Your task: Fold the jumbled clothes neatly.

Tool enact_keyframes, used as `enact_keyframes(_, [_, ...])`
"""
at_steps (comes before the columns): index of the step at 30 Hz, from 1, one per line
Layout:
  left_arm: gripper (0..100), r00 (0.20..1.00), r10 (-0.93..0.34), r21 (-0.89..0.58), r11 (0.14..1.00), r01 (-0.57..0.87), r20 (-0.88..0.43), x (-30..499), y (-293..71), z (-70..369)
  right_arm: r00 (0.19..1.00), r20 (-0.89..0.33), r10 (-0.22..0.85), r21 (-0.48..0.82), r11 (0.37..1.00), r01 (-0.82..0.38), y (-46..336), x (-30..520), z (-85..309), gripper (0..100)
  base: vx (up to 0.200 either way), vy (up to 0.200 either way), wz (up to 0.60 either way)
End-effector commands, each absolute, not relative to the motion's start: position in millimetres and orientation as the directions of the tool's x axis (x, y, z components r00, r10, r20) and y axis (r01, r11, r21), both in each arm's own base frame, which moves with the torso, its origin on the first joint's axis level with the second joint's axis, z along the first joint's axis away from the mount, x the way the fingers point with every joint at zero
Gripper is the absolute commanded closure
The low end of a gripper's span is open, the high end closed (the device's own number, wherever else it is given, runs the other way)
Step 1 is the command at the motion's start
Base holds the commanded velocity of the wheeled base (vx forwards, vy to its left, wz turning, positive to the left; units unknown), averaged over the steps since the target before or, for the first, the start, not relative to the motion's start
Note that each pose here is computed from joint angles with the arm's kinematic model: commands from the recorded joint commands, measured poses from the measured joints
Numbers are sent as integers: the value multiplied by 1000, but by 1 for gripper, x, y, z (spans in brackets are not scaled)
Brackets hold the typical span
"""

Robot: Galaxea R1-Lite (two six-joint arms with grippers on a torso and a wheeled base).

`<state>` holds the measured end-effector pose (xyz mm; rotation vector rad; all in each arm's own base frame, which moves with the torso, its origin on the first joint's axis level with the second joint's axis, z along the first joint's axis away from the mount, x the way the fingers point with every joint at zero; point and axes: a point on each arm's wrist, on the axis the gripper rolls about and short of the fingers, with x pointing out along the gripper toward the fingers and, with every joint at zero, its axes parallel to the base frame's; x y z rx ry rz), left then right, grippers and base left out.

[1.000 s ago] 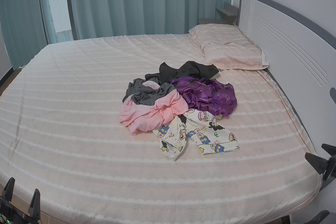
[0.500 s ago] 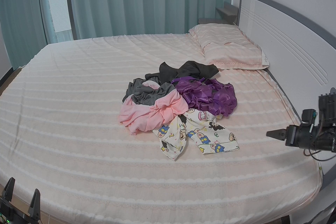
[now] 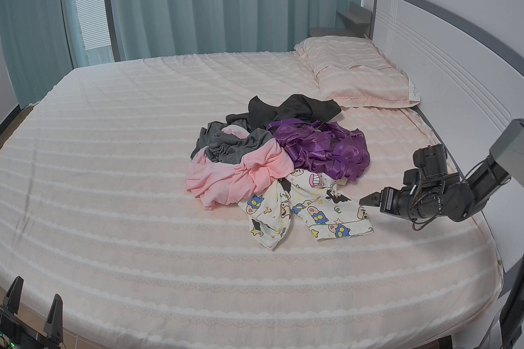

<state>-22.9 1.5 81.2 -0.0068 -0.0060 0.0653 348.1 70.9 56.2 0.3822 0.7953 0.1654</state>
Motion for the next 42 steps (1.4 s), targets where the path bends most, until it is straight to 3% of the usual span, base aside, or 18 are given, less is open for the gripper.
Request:
enact_keyframes(1, [0, 998, 66, -6, 998, -66, 5, -23, 1, 76, 641, -710, 292, 387, 922, 9, 83, 374, 13, 0, 0, 0, 0])
enact_keyframes(12, [0, 998, 66, -8, 998, -66, 5, -23, 1, 76, 620, -717, 318, 386, 922, -27, 100, 386, -5, 0, 0, 0, 0])
enact_keyframes(31, [0, 998, 66, -8, 998, -66, 5, -23, 1, 76, 601, -676, 427, 368, 902, -226, 169, 373, 16, 0, 0, 0, 0])
enact_keyframes(42, [0, 998, 64, -8, 998, -64, 5, -23, 1, 76, 590, -742, 318, 219, 947, -236, 172, 380, -3, 0, 0, 0, 0])
